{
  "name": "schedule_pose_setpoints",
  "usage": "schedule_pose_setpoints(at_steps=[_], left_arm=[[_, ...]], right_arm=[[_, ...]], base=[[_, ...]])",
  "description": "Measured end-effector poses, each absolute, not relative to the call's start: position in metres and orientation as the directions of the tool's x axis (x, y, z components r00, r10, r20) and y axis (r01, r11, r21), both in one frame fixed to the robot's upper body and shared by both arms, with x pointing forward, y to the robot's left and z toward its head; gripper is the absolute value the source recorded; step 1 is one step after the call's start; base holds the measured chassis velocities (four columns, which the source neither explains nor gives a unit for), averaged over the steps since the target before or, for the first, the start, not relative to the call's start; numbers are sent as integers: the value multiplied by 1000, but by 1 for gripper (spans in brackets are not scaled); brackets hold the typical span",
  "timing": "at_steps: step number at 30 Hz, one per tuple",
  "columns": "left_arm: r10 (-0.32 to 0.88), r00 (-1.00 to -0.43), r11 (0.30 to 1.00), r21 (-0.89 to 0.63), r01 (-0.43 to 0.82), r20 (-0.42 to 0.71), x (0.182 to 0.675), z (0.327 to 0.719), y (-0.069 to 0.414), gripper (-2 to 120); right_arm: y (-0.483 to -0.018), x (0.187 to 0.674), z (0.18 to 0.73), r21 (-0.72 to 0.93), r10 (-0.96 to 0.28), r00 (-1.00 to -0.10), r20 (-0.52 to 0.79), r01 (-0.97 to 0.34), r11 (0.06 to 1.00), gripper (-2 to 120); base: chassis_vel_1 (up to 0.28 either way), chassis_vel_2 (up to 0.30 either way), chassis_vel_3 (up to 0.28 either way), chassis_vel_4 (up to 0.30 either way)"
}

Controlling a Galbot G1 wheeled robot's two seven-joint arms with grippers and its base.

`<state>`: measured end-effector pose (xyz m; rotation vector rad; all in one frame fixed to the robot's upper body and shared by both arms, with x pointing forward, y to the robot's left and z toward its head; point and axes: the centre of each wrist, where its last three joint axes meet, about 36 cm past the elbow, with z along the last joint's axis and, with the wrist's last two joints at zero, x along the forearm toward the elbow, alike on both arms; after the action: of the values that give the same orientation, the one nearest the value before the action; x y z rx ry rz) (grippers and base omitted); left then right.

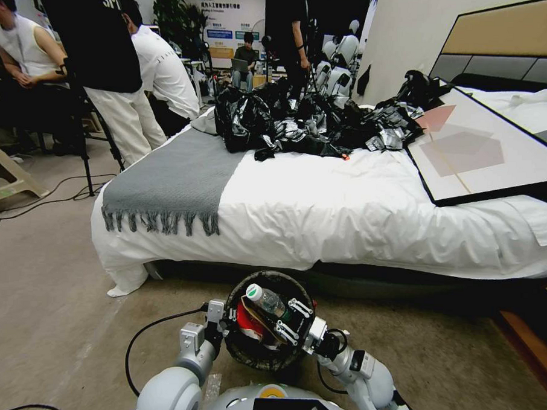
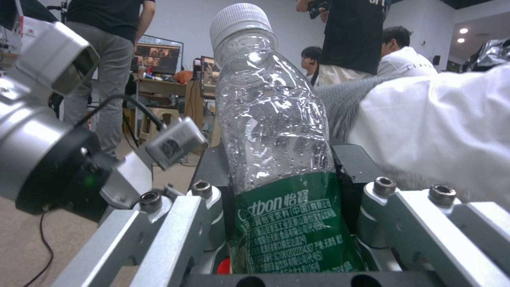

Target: Pick up the trash bin, then pick up the garbage from the floor and place it into the trash bin.

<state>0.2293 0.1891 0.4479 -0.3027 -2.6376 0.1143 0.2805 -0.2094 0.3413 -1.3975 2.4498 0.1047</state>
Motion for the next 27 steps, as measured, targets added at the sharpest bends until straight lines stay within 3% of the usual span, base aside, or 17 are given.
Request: schedule_pose_setpoints(at_steps=[15,27], left_arm=[[232,-862,972,-132,193,451,229,449,189,0],[233,-862,972,-133,193,450,229,450,189,0]], right_arm=[[-225,293,310,-78,-814,-521,-256,-828,555,31],[-226,293,309,-89,-813,-527,-249,-823,561,80]], base=[[0,0,0,0],[0,0,0,0]])
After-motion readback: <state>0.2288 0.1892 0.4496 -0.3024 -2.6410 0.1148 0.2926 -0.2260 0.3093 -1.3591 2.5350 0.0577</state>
